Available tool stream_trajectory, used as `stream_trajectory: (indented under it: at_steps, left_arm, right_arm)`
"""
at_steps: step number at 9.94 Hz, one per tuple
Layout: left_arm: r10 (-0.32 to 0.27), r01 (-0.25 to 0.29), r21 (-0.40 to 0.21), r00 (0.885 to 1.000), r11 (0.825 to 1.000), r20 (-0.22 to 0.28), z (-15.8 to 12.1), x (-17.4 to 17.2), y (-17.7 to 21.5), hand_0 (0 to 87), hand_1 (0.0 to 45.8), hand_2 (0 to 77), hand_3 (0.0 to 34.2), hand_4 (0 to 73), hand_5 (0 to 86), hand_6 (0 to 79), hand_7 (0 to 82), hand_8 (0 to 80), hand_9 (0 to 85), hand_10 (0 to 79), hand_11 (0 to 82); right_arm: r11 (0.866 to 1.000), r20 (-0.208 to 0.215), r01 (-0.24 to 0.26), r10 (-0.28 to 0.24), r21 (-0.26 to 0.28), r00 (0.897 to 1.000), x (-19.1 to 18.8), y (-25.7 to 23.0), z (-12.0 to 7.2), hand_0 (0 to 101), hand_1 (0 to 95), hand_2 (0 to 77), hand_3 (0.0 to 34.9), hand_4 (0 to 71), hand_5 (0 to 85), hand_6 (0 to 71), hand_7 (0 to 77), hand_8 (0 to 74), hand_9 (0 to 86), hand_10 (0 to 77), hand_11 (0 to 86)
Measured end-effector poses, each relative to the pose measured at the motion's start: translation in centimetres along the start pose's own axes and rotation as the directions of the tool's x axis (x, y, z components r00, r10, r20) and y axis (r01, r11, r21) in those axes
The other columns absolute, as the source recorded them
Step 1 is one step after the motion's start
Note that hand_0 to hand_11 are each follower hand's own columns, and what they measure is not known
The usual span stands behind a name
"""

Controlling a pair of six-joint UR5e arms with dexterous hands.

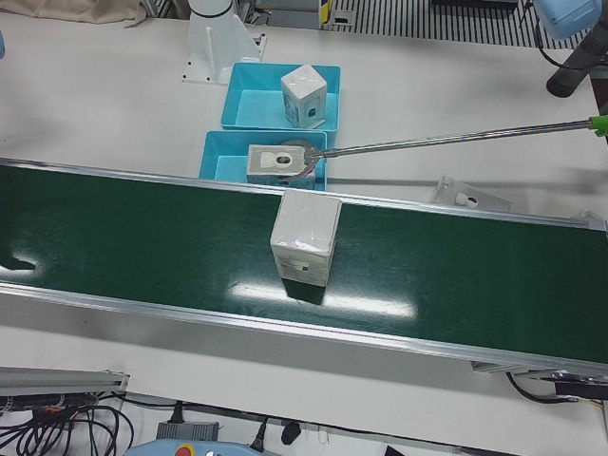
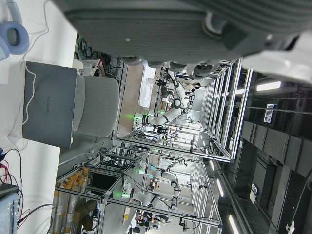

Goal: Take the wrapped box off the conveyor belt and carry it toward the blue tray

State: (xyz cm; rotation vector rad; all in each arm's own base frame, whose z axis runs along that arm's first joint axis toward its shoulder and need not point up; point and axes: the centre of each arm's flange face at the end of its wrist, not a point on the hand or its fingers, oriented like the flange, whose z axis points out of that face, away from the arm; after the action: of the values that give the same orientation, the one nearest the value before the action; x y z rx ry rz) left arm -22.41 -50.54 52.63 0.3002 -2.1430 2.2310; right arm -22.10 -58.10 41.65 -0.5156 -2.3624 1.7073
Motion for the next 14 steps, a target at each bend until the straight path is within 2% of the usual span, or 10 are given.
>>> stream_trajectory:
  at_steps: [1, 2, 4, 5, 6, 8, 11, 14]
  left_arm:
    - [0.000, 0.000, 0.000, 1.000, 1.000, 0.000, 0.00, 0.00, 0.00, 0.0, 0.0, 1.1, 0.0, 0.0, 1.1, 0.0, 0.5, 0.5, 0.0, 0.5, 0.0]
    - [0.000, 0.000, 0.000, 1.000, 1.000, 0.000, 0.00, 0.00, 0.00, 0.0, 0.0, 1.1, 0.0, 0.0, 1.1, 0.0, 0.5, 0.5, 0.0, 0.5, 0.0]
    - [0.000, 0.000, 0.000, 1.000, 1.000, 0.000, 0.00, 0.00, 0.00, 0.0, 0.0, 0.5, 0.0, 0.0, 1.1, 0.0, 0.5, 0.5, 0.0, 0.0, 0.0]
    - [0.000, 0.000, 0.000, 1.000, 1.000, 0.000, 0.00, 0.00, 0.00, 0.0, 0.0, 1.1, 0.0, 0.0, 1.1, 0.0, 0.5, 0.5, 0.0, 0.0, 0.0]
    - [0.000, 0.000, 0.000, 1.000, 1.000, 0.000, 0.00, 0.00, 0.00, 0.0, 0.0, 1.1, 0.0, 0.0, 1.1, 0.0, 0.5, 0.5, 0.0, 0.0, 0.0]
    - [0.000, 0.000, 0.000, 1.000, 1.000, 0.000, 0.00, 0.00, 0.00, 0.0, 0.0, 0.5, 0.0, 0.0, 1.1, 0.0, 0.5, 0.5, 0.0, 0.5, 0.0]
    - [0.000, 0.000, 0.000, 1.000, 1.000, 0.000, 0.00, 0.00, 0.00, 0.0, 0.0, 1.1, 0.0, 0.0, 1.1, 0.0, 0.5, 0.5, 0.0, 0.5, 0.5]
    - [0.000, 0.000, 0.000, 1.000, 1.000, 0.000, 0.00, 0.00, 0.00, 0.0, 0.0, 1.1, 0.0, 0.0, 1.1, 0.0, 0.5, 0.5, 0.0, 0.5, 0.0]
  right_arm:
    - [1.000, 0.000, 0.000, 0.000, 0.000, 1.000, 0.07, 0.00, 0.06, 46, 12.5, 3.8, 1.4, 20.2, 20.7, 7.6, 26.2, 0.5, 3.8, 0.0, 1.6]
    - [1.000, -0.001, -0.001, 0.001, -0.001, 1.000, 0.13, -0.05, 0.09, 51, 19.6, 18.0, 2.9, 18.0, 20.7, 7.6, 21.3, 0.5, 3.8, 0.0, 1.6]
    - [1.000, -0.001, -0.005, 0.005, -0.018, 1.000, 0.23, -0.31, 0.22, 51, 19.6, 18.0, 2.9, 15.8, 20.7, 6.5, 21.3, 0.0, 2.7, 0.0, 1.6]
    - [1.000, -0.002, -0.008, 0.008, -0.028, 1.000, 0.28, -0.55, 0.31, 50, 18.5, 18.0, 2.9, 12.5, 19.6, 3.8, 18.5, 0.0, 2.7, 0.0, 1.6]
    - [0.999, -0.003, -0.009, 0.009, -0.033, 1.000, 0.34, -0.73, 0.34, 50, 18.0, 18.5, 0.5, 12.5, 20.2, 3.8, 18.5, 0.0, 2.7, 0.0, 1.6]
    - [0.999, -0.003, -0.010, 0.010, -0.037, 1.000, 0.36, -0.91, 0.35, 50, 16.9, 17.5, 0.6, 18.0, 19.6, 4.9, 19.6, 0.0, 2.7, 0.0, 1.6]
    - [0.999, -0.003, -0.010, 0.010, -0.037, 1.000, 0.45, -0.98, 0.34, 50, 16.9, 17.5, 0.5, 16.4, 19.6, 4.9, 19.6, 0.0, 2.7, 0.0, 1.6]
    - [0.999, -0.005, -0.010, 0.010, -0.037, 1.000, 0.59, -0.99, 0.33, 50, 16.9, 18.0, 0.5, 18.0, 19.6, 4.9, 19.6, 0.0, 2.7, 0.0, 1.6]
